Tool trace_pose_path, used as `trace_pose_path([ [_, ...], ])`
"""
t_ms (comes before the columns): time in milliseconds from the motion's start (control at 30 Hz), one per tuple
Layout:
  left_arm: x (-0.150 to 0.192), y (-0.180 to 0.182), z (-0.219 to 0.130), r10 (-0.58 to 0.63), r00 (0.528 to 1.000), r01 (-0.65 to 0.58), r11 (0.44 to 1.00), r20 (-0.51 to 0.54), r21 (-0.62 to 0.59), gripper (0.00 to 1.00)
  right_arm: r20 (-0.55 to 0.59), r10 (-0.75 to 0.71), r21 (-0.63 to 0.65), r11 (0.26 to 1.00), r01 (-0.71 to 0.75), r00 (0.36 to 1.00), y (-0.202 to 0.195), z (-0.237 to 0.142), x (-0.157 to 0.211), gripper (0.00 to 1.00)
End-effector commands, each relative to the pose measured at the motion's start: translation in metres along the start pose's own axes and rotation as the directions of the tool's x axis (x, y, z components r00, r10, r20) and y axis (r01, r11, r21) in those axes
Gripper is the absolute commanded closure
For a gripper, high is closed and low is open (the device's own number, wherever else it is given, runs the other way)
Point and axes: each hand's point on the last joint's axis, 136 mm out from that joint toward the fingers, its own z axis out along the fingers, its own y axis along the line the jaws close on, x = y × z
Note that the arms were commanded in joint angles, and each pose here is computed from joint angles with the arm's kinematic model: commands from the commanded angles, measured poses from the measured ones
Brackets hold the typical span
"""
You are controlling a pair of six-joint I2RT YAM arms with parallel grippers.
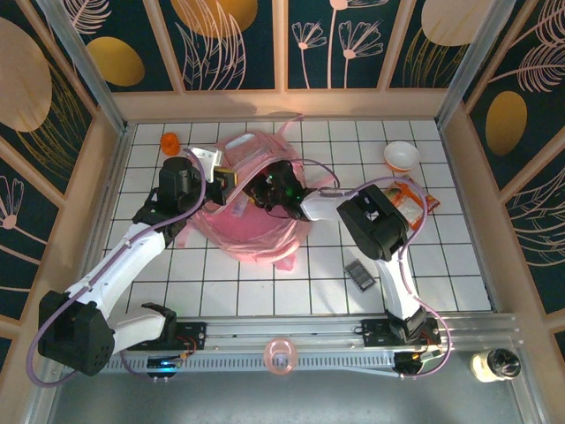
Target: Pack the student bag
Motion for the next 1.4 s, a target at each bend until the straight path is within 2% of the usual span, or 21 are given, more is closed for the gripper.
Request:
trace_pose_path([
  [0, -0.064, -0.023, -0.023, 0.052, 0.98, -0.063, 0.997, 0.194, 0.051, 1.0, 0.036, -0.055, 0.155, 0.987, 0.049, 0.998, -0.023, -0.014, -0.012, 0.6],
  [267, -0.058, -0.02, -0.018, 0.05, 0.982, -0.06, 0.997, 0.181, 0.05, 1.0, 0.052, -0.113, 0.252, 0.963, 0.096, 0.992, -0.029, -0.057, -0.007, 0.55],
  [500, -0.043, -0.013, -0.013, 0.072, 0.987, -0.077, 0.997, 0.144, 0.025, 1.0, 0.088, -0.169, 0.162, 0.975, 0.154, 0.982, 0.014, -0.095, -0.004, 0.55],
  [633, -0.026, -0.014, -0.007, 0.157, 0.982, -0.162, 0.986, 0.102, 0.042, 1.0, 0.165, -0.231, 0.106, 0.971, 0.216, 0.959, 0.044, -0.145, 0.0, 0.57],
  [800, 0.021, -0.016, 0.016, 0.253, 0.967, -0.25, 0.964, -0.021, 0.085, 1.0, 0.285, -0.283, 0.192, 0.953, 0.235, 0.916, 0.04, -0.218, -0.003, 0.55],
  [933, 0.081, -0.03, 0.042, 0.29, 0.944, -0.274, 0.954, -0.155, 0.118, 1.0, 0.366, -0.333, 0.252, 0.934, 0.252, 0.869, 0.035, -0.265, -0.01, 0.53],
  [1067, 0.159, -0.036, 0.063, 0.267, 0.91, -0.238, 0.963, -0.319, 0.128, 1.0, 0.405, -0.368, 0.28, 0.921, 0.269, 0.837, 0.029, -0.289, -0.015, 0.53],
  [1167, 0.201, -0.026, 0.071, 0.213, 0.881, -0.191, 0.977, -0.422, 0.093, 1.0, 0.421, -0.384, 0.283, 0.916, 0.283, 0.822, 0.028, -0.297, -0.017, 0.53],
  [1233, 0.208, -0.023, 0.074, 0.186, 0.881, -0.171, 0.982, -0.436, 0.076, 1.0, 0.426, -0.399, 0.283, 0.911, 0.298, 0.812, 0.029, -0.3, -0.017, 0.52],
  [1300, 0.198, -0.026, 0.076, 0.178, 0.896, -0.162, 0.984, -0.407, 0.075, 0.99, 0.427, -0.422, 0.288, 0.902, 0.322, 0.799, 0.032, -0.301, -0.018, 0.53],
  [1367, 0.173, -0.032, 0.077, 0.167, 0.921, -0.154, 0.986, -0.353, 0.067, 0.87, 0.429, -0.456, 0.297, 0.886, 0.355, 0.78, 0.036, -0.301, -0.02, 0.53],
])
